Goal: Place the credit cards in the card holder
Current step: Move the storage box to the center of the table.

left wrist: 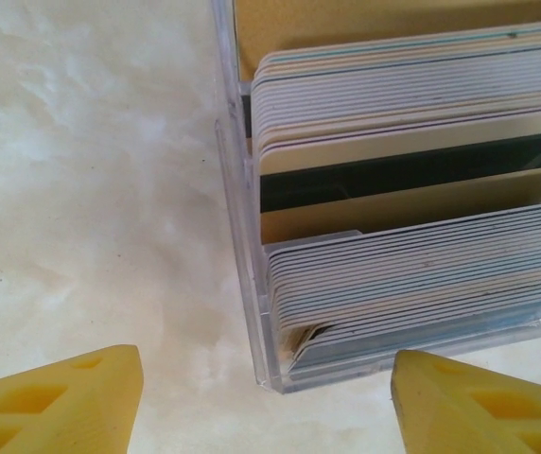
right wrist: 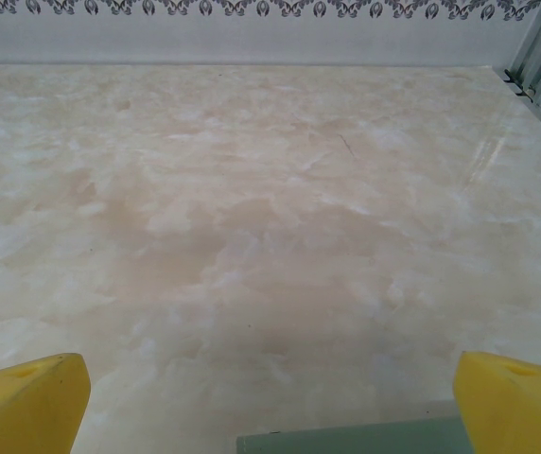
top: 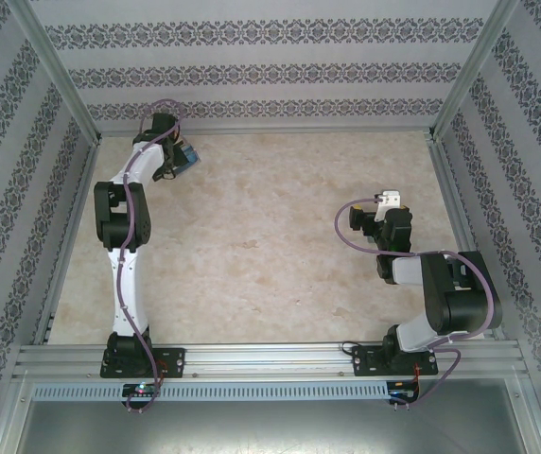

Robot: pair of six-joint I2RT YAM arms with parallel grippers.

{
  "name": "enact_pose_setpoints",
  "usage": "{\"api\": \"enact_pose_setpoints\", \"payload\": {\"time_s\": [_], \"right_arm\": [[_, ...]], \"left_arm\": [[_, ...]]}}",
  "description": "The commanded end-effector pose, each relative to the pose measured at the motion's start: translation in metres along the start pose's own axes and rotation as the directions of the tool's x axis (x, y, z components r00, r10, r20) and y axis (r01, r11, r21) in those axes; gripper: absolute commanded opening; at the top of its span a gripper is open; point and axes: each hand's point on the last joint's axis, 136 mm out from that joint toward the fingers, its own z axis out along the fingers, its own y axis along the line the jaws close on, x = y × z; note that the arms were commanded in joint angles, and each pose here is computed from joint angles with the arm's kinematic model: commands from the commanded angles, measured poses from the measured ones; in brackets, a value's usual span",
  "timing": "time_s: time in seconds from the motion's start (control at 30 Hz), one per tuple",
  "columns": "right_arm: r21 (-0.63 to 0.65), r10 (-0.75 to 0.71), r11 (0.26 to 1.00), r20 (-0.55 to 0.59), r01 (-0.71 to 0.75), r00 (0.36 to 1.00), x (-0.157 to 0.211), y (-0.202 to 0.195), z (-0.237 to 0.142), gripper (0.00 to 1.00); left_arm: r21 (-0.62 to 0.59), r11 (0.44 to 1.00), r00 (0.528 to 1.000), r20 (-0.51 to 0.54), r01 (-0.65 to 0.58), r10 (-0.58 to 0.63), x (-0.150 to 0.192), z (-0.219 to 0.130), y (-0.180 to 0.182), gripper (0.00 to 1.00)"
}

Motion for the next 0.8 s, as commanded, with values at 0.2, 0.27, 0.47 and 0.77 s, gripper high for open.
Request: {"api": "enact_pose_setpoints", "payload": {"time_s": [0.2, 0.27, 0.47, 0.77], "right_arm": [[-0.011, -0.007, 1.000, 0.043, 0.007, 0.999, -0.015, 0.003, 0.000, 0.98], [-0.012, -0.006, 1.000, 0.042, 0.007, 0.999, -0.014, 0.003, 0.000, 0.98], [-0.013, -0.008, 1.000, 0.043, 0.009, 0.999, -0.014, 0.003, 0.000, 0.98], [-0.012, -0.009, 1.000, 0.044, 0.009, 0.999, -0.014, 0.003, -0.001, 0.98]], "left_arm": [[0.283, 0.958, 0.999, 0.012, -0.053, 0.052, -0.031, -0.038, -0.030, 0.80], [0.349, 0.932, 0.995, 0.019, -0.095, 0.094, -0.032, -0.039, -0.044, 0.80], [0.519, 0.826, 0.969, 0.018, -0.220, 0.247, -0.022, -0.034, -0.079, 0.83], [0.493, 0.826, 0.953, 0.017, -0.272, 0.303, -0.018, -0.002, -0.079, 0.86]]}}
